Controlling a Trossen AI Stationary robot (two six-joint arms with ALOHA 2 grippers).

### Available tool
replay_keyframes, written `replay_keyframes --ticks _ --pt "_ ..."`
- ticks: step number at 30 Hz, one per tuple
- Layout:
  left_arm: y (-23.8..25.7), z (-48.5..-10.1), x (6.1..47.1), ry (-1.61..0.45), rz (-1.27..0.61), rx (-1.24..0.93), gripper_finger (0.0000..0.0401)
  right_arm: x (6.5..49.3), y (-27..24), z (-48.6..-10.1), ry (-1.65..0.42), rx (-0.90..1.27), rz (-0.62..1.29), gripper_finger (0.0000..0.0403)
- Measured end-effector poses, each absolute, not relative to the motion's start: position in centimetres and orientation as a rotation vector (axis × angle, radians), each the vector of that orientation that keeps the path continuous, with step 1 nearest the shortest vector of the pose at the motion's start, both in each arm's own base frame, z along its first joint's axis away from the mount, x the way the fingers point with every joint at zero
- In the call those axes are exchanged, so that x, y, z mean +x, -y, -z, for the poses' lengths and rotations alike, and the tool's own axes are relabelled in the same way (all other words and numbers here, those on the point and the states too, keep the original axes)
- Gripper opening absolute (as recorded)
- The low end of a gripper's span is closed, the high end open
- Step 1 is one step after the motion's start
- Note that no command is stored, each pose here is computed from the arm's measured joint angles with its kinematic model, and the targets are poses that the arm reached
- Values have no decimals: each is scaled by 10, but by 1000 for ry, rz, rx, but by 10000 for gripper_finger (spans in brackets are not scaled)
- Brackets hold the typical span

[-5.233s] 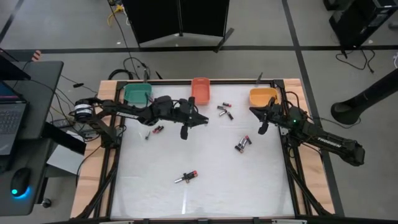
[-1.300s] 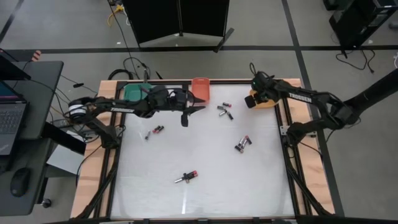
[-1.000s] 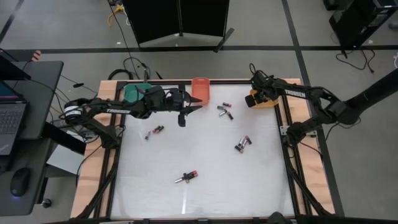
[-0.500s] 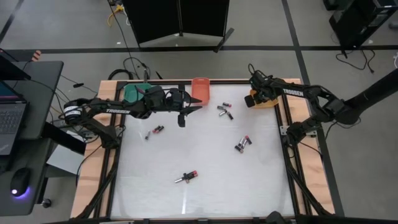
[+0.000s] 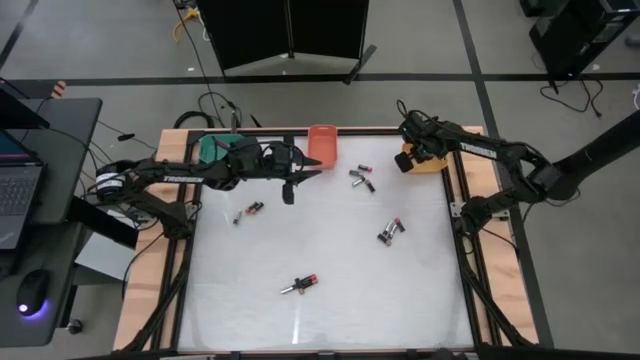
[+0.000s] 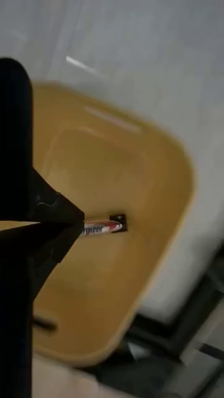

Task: Sort batteries
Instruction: Put the top left silver battery into the yellow container

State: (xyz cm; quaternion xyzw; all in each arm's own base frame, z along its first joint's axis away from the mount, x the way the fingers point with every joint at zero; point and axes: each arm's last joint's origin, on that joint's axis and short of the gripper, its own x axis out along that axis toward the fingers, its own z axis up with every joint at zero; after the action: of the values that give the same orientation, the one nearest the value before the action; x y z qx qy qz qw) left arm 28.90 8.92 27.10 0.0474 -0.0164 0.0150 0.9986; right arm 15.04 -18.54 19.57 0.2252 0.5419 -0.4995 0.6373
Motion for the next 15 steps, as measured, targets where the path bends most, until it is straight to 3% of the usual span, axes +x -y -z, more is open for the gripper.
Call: replay_keyframes --ticks 7,11,15 --pt "-84 -274 274 -104 -22 95 78 160 149 -239 -1012 368 938 12" --pt "-82 -270 266 -206 -40 65 64 171 127 -241 -852 386 700 12" --pt "-79 -261 262 -315 -70 36 57 185 111 -229 -782 410 592 19"
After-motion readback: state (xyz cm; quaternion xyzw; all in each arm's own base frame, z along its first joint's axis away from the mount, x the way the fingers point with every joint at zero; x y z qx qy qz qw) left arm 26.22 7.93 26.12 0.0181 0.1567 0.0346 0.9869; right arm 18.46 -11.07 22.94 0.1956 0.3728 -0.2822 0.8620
